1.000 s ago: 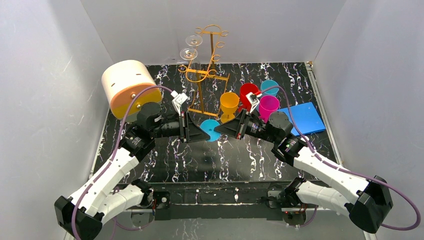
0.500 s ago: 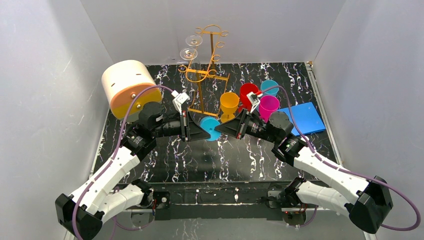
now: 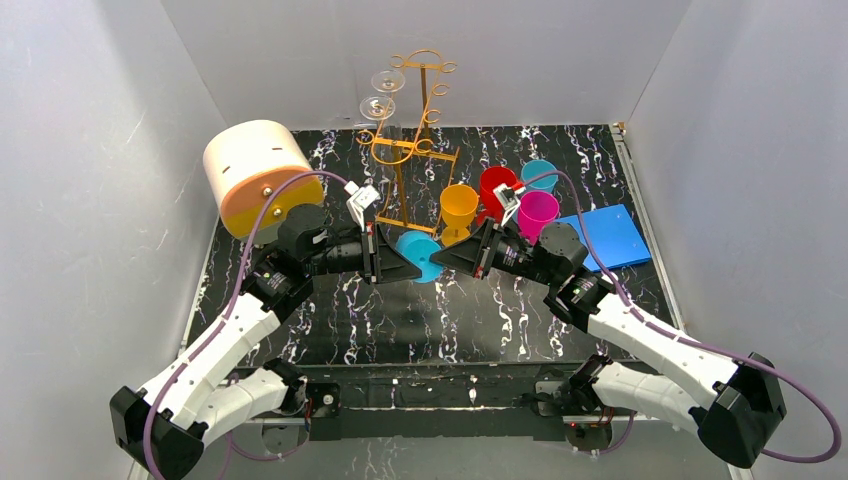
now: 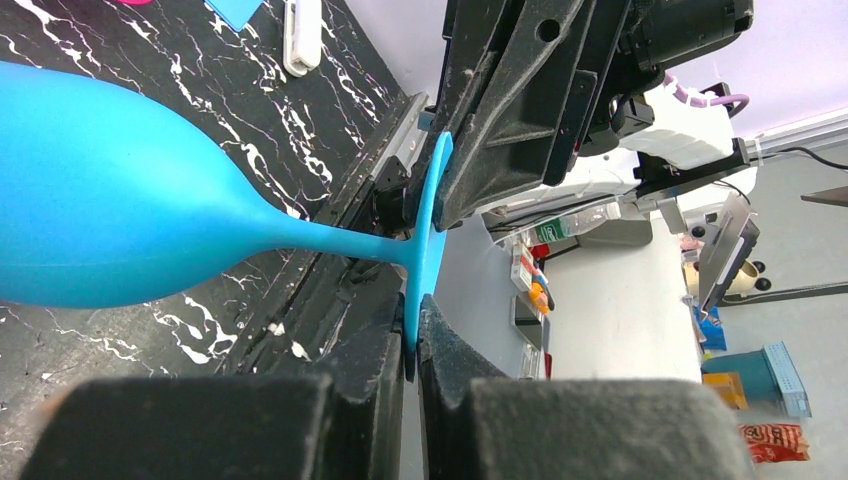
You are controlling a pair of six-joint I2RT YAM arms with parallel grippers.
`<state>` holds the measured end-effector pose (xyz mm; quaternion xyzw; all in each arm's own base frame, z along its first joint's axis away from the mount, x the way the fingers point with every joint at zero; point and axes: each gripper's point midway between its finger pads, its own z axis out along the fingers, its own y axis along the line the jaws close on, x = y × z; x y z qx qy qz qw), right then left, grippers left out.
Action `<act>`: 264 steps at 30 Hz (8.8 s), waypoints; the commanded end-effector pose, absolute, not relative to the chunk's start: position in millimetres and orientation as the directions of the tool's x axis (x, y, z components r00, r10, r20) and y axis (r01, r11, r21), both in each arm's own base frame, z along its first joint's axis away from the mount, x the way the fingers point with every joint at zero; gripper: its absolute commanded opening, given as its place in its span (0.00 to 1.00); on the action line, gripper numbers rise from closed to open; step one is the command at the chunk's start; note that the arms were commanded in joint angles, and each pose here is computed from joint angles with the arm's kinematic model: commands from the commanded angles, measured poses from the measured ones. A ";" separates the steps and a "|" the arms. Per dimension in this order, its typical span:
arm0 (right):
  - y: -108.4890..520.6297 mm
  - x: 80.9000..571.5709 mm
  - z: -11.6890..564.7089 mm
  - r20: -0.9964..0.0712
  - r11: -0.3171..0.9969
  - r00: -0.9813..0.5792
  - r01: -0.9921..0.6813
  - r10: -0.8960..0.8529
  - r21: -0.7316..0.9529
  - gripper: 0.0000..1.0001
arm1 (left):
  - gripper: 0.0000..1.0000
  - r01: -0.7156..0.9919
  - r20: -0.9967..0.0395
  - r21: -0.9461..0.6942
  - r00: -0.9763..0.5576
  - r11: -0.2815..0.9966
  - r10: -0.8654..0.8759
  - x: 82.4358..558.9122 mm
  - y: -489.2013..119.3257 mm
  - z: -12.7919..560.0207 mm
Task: Take the wine glass off the wine glass rack
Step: Place the wine glass at the center of the board.
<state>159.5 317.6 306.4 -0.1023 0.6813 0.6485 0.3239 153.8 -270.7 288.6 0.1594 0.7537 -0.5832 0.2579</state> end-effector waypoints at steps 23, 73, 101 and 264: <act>322.9 150.4 333.6 -0.579 0.036 -0.767 -0.594 0.276 0.804 0.01 | 0.09 0.601 -0.621 -0.778 -0.780 0.186 -0.075 147.7 -281.5 307.1; 274.5 192.5 352.0 -0.657 0.362 -0.713 -0.561 0.246 0.744 0.99 | 0.00 0.928 -0.928 -0.371 -0.369 -0.044 0.051 96.6 -260.3 285.5; 262.0 220.2 325.5 -0.435 0.172 -0.892 -0.412 0.122 0.895 0.86 | 0.00 0.922 -0.932 -0.340 -0.357 -0.186 -0.068 84.3 -264.4 298.1; 227.0 319.8 179.2 -0.767 0.964 -0.623 -0.264 -0.151 0.025 0.01 | 0.98 0.106 -0.758 -0.124 -0.652 0.987 -0.025 241.9 -111.1 188.4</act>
